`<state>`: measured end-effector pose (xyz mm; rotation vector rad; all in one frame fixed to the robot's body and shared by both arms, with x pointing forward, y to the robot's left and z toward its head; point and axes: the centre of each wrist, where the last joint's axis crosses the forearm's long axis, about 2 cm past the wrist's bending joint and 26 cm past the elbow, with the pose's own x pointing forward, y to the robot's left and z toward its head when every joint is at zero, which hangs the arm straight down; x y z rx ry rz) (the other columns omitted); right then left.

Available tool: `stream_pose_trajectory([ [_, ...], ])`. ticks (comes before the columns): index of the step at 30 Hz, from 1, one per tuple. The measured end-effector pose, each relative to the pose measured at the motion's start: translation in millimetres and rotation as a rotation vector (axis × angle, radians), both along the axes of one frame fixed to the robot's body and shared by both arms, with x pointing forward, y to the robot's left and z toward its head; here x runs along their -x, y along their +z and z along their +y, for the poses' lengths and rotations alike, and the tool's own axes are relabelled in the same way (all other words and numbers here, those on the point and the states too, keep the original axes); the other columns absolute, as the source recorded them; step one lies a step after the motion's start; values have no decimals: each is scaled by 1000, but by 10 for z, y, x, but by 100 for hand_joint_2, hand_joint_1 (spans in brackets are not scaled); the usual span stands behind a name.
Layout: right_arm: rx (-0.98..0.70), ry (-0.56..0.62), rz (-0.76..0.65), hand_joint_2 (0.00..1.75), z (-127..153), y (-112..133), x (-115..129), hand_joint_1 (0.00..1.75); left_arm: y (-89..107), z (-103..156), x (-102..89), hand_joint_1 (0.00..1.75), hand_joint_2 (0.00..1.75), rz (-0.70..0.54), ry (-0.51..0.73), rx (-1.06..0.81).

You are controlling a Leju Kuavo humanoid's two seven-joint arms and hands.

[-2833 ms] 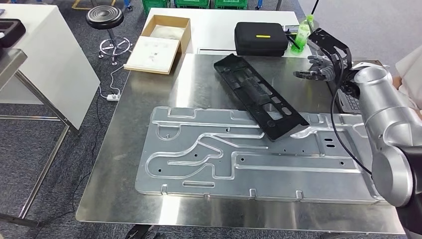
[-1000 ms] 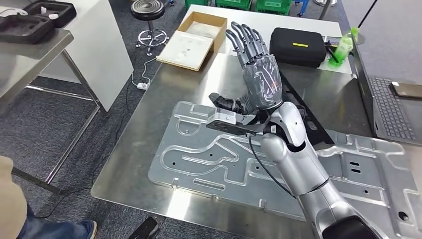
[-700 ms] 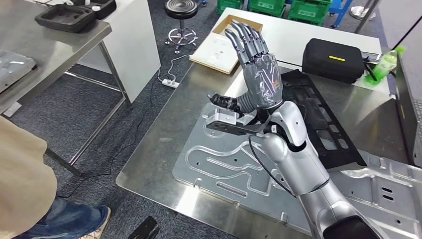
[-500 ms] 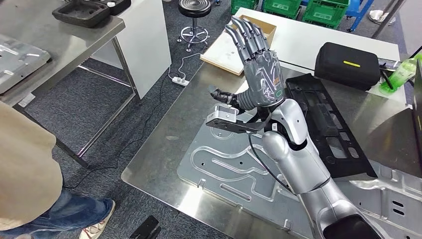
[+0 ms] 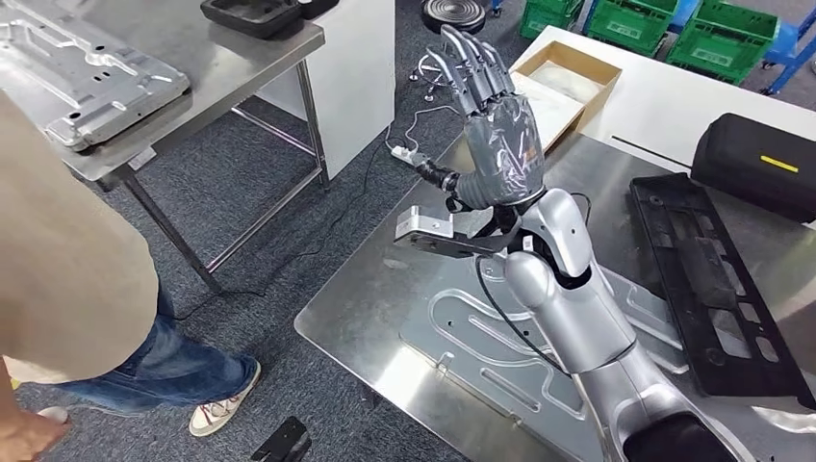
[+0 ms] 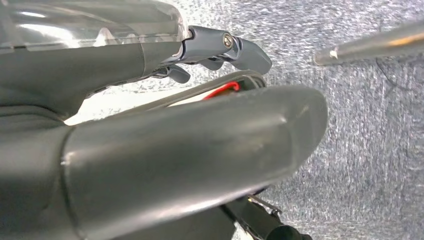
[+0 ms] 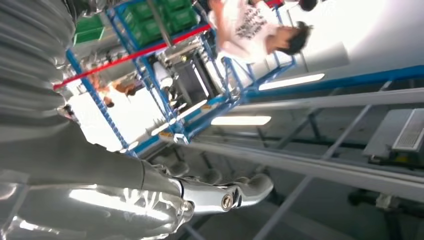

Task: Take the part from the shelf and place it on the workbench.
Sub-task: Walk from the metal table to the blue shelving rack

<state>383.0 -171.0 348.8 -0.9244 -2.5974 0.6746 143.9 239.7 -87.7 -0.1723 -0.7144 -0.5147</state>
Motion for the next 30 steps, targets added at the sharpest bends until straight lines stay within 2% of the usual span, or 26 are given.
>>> stream_pose_trajectory([
  [30,11,1,-4,175,6,32,-5,0,13,-10,-39,0,0,-11,5,8],
])
